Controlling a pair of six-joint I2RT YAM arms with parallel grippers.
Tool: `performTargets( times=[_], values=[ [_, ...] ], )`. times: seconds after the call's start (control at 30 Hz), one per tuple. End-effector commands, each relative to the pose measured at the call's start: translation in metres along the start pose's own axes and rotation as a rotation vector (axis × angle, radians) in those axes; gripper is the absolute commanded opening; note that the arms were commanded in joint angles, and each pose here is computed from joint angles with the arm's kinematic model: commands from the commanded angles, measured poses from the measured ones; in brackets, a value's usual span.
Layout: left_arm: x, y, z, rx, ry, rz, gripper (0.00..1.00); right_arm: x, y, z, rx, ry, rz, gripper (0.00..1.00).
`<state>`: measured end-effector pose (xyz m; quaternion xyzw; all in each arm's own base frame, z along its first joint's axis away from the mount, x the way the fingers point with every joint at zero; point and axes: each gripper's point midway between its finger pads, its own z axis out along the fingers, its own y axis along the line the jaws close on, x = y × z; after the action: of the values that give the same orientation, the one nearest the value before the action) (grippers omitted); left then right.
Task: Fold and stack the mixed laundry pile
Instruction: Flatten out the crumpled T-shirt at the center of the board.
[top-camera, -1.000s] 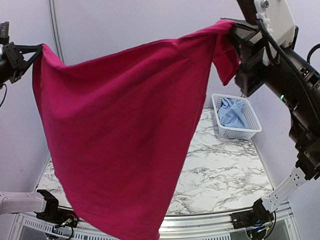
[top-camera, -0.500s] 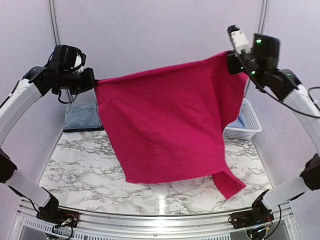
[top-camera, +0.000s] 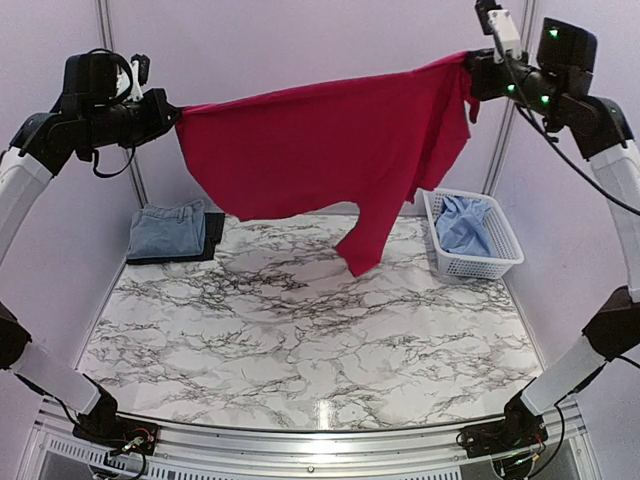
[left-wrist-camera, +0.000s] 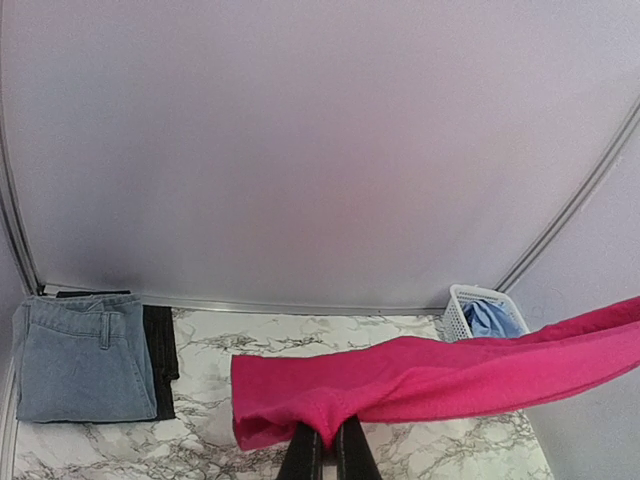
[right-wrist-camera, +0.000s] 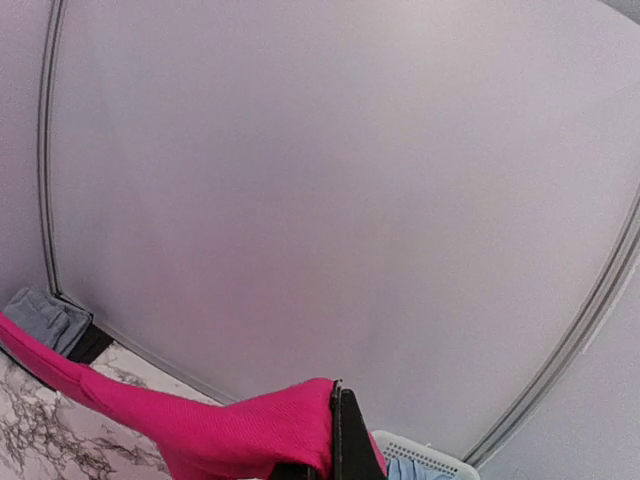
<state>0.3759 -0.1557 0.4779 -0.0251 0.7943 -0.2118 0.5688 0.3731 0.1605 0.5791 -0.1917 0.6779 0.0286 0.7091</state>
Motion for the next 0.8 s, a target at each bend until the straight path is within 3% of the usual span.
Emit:
performTargets(
  times=[0.0, 0.2, 0.5, 0.6, 0.77],
  values=[
    [-0.034, -0.023, -0.046, 0.12, -0.101, 0.025, 0.0, -0.043, -0.007, -0.046, -0.037, -0.101, -0.002, 0.0],
    [-0.048, -0.047, -0.097, 0.244, -0.145, 0.012, 0.0, -0.065, 0.016, -0.092, -0.122, -0.145, -0.011, 0.0],
    [-0.042, -0.068, -0.13, 0.323, -0.123, 0.027, 0.0, -0.067, 0.044, -0.13, -0.313, -0.163, -0.005, 0.0],
    [-0.036, -0.063, -0.122, 0.291, -0.109, 0.023, 0.0, -0.058, 0.048, -0.12, -0.306, -0.136, -0.012, 0.0],
    [-0.024, -0.019, -0.074, 0.026, -0.095, -0.002, 0.0, -0.021, 0.029, -0.061, -0.183, -0.028, -0.026, 0.0]
  ],
)
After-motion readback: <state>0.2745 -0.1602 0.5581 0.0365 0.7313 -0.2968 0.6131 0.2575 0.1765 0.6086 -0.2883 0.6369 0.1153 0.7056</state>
